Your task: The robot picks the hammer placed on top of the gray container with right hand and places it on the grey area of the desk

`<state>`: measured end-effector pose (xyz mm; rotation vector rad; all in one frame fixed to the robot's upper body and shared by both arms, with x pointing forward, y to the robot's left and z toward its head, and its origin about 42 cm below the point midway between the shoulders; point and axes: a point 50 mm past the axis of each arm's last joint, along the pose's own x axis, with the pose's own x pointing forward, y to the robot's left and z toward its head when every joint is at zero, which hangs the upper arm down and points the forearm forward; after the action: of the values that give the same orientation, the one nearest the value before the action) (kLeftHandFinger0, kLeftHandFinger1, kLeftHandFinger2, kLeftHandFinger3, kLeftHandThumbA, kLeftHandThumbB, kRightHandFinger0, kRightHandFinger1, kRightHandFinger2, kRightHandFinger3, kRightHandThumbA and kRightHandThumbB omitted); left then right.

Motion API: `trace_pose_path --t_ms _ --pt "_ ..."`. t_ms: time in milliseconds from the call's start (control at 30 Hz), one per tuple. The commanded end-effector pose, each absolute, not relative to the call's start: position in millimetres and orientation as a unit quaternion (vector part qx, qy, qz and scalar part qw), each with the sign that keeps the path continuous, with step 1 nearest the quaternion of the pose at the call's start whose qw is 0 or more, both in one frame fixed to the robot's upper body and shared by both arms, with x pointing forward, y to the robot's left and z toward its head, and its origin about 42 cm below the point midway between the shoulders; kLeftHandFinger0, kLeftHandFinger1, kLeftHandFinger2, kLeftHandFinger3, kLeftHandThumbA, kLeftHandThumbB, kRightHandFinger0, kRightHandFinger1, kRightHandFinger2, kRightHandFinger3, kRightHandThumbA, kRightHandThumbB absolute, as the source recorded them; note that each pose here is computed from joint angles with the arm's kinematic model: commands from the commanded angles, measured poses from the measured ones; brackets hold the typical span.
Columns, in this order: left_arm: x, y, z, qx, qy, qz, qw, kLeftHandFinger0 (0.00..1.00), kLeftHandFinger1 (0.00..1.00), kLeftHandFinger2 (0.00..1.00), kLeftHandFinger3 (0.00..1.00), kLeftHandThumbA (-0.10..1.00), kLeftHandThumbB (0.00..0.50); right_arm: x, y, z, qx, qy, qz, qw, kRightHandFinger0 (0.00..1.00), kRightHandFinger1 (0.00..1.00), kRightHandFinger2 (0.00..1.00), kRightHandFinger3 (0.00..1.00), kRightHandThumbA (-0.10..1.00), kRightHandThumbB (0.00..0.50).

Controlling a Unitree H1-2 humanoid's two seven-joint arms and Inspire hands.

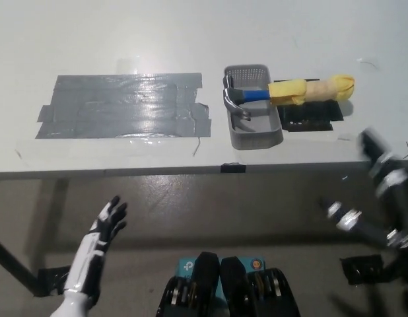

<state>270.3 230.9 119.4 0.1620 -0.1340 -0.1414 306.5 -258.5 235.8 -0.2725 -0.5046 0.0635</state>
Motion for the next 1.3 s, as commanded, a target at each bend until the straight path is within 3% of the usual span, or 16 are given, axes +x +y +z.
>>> trace_pose_path --t_ms 0,100,233,500,600,767,833,867,967,1033,1067,1133,1200,1267 --pt "278.0 219.8 135.8 0.085 -0.114 -0.088 0.986 1.00 1.00 1.00 1.00 1.00 0.160 327.4 -278.4 289.6 -0.215 -0.271 0.026 0.938 1.00 1.00 1.00 1.00 0.81 0.233" --pt "279.7 219.8 136.8 0.086 -0.115 -0.089 0.986 1.00 1.00 1.00 1.00 1.00 0.162 349.3 -287.2 313.6 -0.268 -0.243 0.045 0.931 1.00 1.00 1.00 1.00 0.89 0.244" --pt "280.3 219.6 137.9 0.087 -0.117 -0.085 0.986 1.00 1.00 1.00 1.00 1.00 0.166 383.1 -290.8 350.4 -0.326 -0.216 0.075 0.917 1.00 1.00 1.00 1.00 0.91 0.237" --pt "279.6 218.8 147.1 0.085 -0.130 -0.084 0.984 1.00 1.00 1.00 1.00 1.00 0.161 460.0 -271.8 416.3 -0.464 -0.138 0.121 0.867 1.00 1.00 1.00 1.00 1.00 0.307" --pt "278.9 218.6 148.5 0.084 -0.130 -0.083 0.984 1.00 1.00 1.00 1.00 1.00 0.160 496.2 -254.7 434.5 -0.524 -0.097 0.156 0.832 1.00 1.00 1.00 1.00 1.00 0.356" --pt "279.3 220.8 147.9 0.083 -0.130 -0.081 0.985 1.00 1.00 1.00 1.00 1.00 0.156 530.8 -231.3 447.1 -0.562 -0.050 0.181 0.805 1.00 1.00 1.00 1.00 1.00 0.379" --pt "280.2 221.6 147.0 0.089 -0.129 -0.080 0.984 1.00 1.00 1.00 1.00 1.00 0.160 542.3 -223.7 450.9 -0.560 -0.021 0.199 0.804 1.00 1.00 1.00 1.00 1.00 0.412" --pt "280.3 221.8 146.7 0.090 -0.128 -0.079 0.985 1.00 1.00 1.00 1.00 1.00 0.160 544.9 -222.3 451.4 -0.557 -0.013 0.203 0.805 1.00 1.00 1.00 1.00 1.00 0.413" --pt "279.8 221.8 141.7 0.088 -0.123 -0.078 0.985 1.00 1.00 1.00 1.00 1.00 0.168 561.3 -209.1 452.8 -0.543 0.010 0.273 0.794 1.00 1.00 1.00 1.00 1.00 0.286" --pt "279.4 221.8 139.9 0.089 -0.120 -0.080 0.986 1.00 1.00 1.00 1.00 1.00 0.166 567.8 -201.5 449.8 -0.550 0.019 0.281 0.786 1.00 1.00 1.00 1.00 1.00 0.264" --pt "279.5 221.5 139.1 0.088 -0.118 -0.081 0.986 1.00 1.00 1.00 1.00 1.00 0.166 570.5 -196.7 446.3 -0.544 0.029 0.286 0.788 1.00 1.00 1.00 1.00 1.00 0.256" --pt "278.5 221.7 137.5 0.089 -0.117 -0.083 0.986 1.00 1.00 1.00 1.00 1.00 0.160 575.5 -190.1 439.1 -0.542 0.058 0.290 0.786 1.00 1.00 1.00 1.00 1.00 0.298" --pt "278.9 222.7 137.4 0.092 -0.118 -0.082 0.985 1.00 1.00 1.00 1.00 1.00 0.155 579.8 -182.8 435.5 -0.547 0.073 0.303 0.777 1.00 1.00 1.00 1.00 1.00 0.279" --pt "279.1 223.6 138.0 0.090 -0.117 -0.081 0.986 1.00 1.00 1.00 1.00 1.00 0.162 584.2 -175.7 432.1 -0.559 0.097 0.296 0.768 1.00 1.00 1.00 1.00 1.00 0.304"
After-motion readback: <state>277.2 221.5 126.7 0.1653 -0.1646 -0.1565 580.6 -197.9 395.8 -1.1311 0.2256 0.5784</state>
